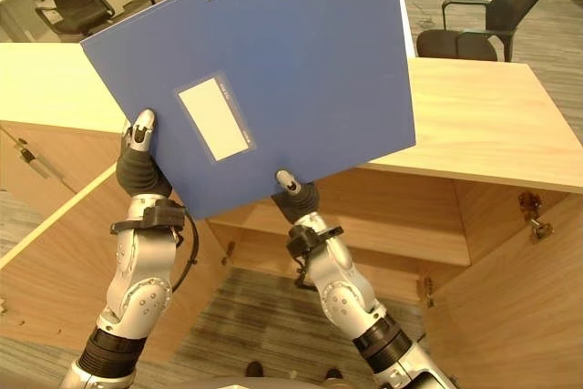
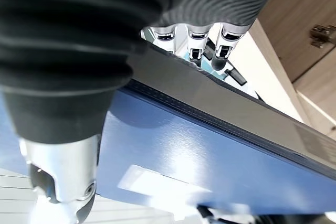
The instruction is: Put the empty folder in the office cabinet
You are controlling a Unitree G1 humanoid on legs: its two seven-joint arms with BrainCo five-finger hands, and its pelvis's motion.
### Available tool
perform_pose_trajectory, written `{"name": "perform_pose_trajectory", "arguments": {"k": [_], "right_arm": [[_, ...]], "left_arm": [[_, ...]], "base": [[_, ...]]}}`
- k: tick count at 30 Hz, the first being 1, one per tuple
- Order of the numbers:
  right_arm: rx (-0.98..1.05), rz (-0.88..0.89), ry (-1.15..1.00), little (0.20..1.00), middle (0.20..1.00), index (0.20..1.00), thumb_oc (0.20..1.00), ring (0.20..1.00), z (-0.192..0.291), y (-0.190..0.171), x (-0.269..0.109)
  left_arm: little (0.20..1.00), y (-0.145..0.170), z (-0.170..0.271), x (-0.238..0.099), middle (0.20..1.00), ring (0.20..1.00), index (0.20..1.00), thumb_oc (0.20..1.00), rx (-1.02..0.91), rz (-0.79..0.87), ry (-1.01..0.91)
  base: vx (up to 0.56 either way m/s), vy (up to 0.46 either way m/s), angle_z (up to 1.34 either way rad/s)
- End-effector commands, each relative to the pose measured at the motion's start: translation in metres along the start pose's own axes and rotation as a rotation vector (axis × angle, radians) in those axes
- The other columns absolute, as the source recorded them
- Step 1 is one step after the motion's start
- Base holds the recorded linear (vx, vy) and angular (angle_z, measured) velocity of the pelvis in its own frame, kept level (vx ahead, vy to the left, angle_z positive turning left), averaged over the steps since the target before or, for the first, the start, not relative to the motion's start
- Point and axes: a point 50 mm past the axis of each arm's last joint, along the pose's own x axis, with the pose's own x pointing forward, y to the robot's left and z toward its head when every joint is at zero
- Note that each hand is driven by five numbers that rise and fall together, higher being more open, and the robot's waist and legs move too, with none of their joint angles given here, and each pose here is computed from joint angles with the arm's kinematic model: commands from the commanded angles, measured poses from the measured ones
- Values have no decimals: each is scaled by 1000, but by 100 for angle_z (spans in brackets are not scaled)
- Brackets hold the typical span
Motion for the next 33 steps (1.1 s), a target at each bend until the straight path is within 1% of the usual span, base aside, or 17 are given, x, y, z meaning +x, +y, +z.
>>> {"name": "perform_pose_trajectory", "arguments": {"k": [1, 11, 12, 13, 14, 33], "right_arm": [[18, 150, -303, 1000, 1000, 1000, 1000, 1000, 50, 38, 26], [5, 105, -377, 1000, 1000, 1000, 1000, 1000, 62, 34, 26], [2, 102, -379, 605, 605, 605, 605, 605, 63, 33, 26], [4, 102, -380, 266, 266, 266, 266, 266, 63, 33, 26], [5, 101, -381, 200, 200, 200, 200, 200, 63, 33, 26], [-17, 93, -335, 200, 200, 200, 200, 200, 57, 27, 21]], "left_arm": [[200, 1, 6, 5, 200, 200, 200, 200, 41, -41, -48], [200, 5, 0, 1, 200, 200, 200, 200, 58, -30, -13], [200, 5, -1, 1, 200, 200, 200, 200, 61, -33, -8], [200, 5, -2, 1, 200, 200, 200, 200, 63, -33, -6], [200, 5, -2, 1, 200, 200, 200, 200, 63, -33, -4], [200, 9, -3, -2, 200, 200, 200, 200, 81, -31, 5]], "base": [[0, 0, 0], [0, 0, 0], [0, 0, 0], [0, 0, 0], [0, 0, 0], [0, 0, 0]]}}
